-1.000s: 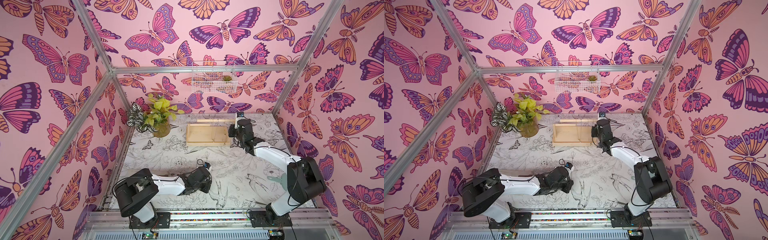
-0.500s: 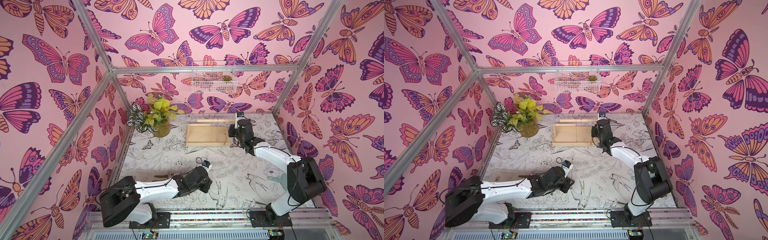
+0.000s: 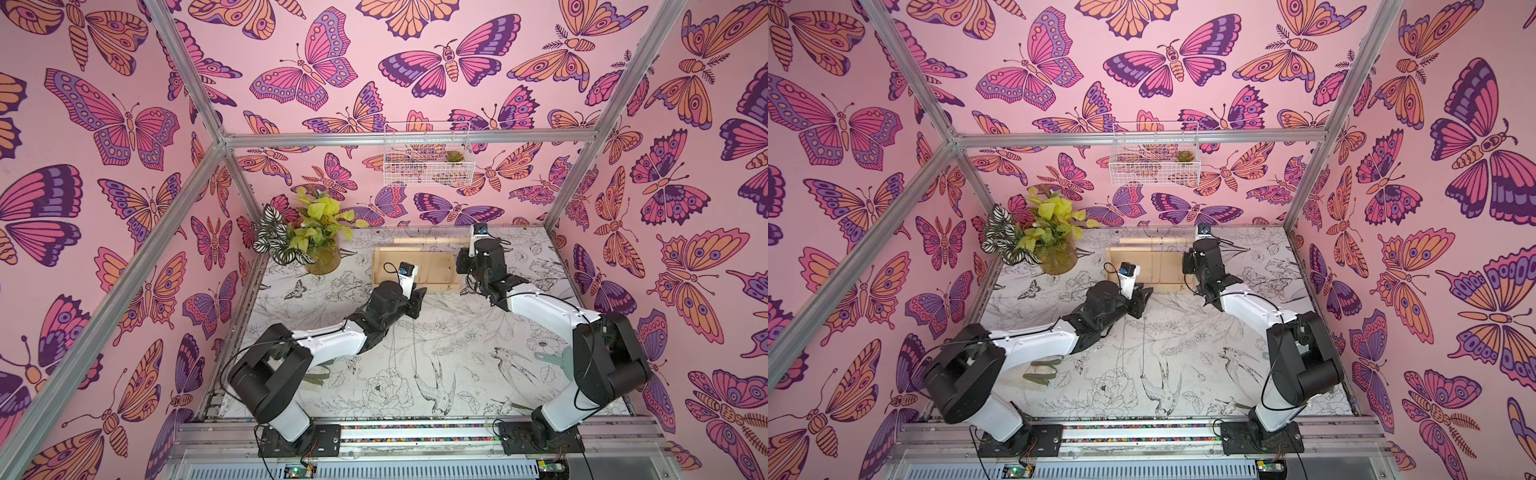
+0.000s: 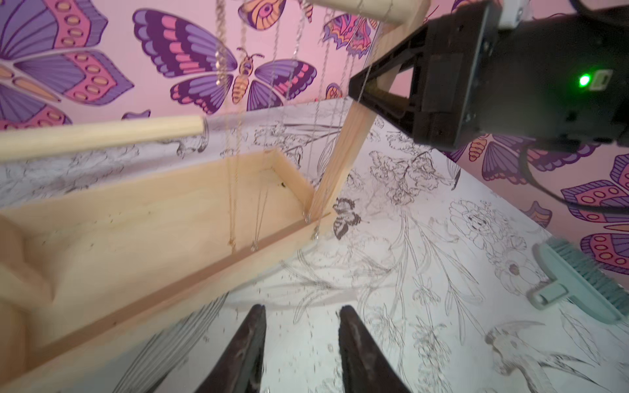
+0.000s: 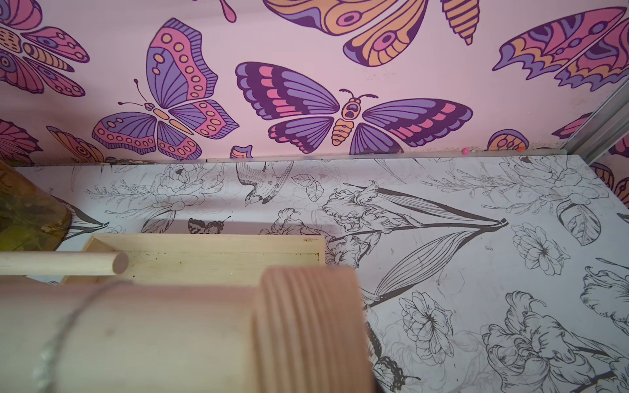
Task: Take the necklace off the jewelry display stand
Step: Take off the necklace from the stand.
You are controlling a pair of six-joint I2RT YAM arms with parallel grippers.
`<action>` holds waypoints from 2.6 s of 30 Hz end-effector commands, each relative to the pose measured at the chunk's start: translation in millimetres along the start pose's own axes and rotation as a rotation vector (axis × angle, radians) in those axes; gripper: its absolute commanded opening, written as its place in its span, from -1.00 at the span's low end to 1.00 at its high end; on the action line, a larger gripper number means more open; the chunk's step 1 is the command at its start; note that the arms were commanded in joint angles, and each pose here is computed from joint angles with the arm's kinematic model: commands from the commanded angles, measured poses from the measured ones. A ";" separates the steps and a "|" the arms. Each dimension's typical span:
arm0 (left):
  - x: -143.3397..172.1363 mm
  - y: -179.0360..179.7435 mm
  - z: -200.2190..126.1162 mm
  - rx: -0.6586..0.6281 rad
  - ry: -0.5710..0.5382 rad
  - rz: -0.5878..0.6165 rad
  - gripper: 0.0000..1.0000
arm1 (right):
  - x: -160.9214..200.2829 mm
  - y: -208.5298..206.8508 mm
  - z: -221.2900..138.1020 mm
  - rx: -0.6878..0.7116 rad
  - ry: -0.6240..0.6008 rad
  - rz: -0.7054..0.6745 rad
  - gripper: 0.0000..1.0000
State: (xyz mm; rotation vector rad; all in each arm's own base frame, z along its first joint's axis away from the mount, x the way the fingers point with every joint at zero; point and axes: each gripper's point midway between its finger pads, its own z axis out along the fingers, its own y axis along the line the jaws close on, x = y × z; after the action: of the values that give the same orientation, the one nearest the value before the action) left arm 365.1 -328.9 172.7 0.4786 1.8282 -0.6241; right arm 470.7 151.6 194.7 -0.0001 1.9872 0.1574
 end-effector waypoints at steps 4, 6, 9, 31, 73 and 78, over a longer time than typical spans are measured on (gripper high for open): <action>-68.4 -5.5 21.1 -0.114 -0.334 0.171 -0.48 | 68.7 -7.3 11.1 0.020 0.204 0.001 -0.69; -77.5 -3.8 24.4 -0.197 -0.364 0.226 -0.52 | 66.7 -7.7 10.9 0.022 0.199 0.003 -0.69; -82.6 -2.5 31.8 -0.222 -0.368 0.242 -0.54 | 65.5 -8.9 10.9 0.030 0.197 0.004 -0.69; -91.5 32.1 46.5 -0.293 -0.286 0.244 -0.65 | 66.8 -10.1 11.0 0.029 0.204 0.006 -0.69; -114.0 110.5 -7.7 -0.437 -0.274 0.200 -1.00 | 67.3 -12.3 9.8 0.033 0.206 0.011 -0.69; -113.8 101.1 -4.5 -0.369 -0.264 0.189 -0.88 | 67.8 -12.4 9.7 0.033 0.208 0.010 -0.69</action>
State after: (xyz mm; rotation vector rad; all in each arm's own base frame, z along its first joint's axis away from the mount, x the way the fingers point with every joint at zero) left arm 465.4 -244.5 258.4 0.2711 1.5770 -0.1431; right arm 473.3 149.5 194.6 0.0273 1.9804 0.1663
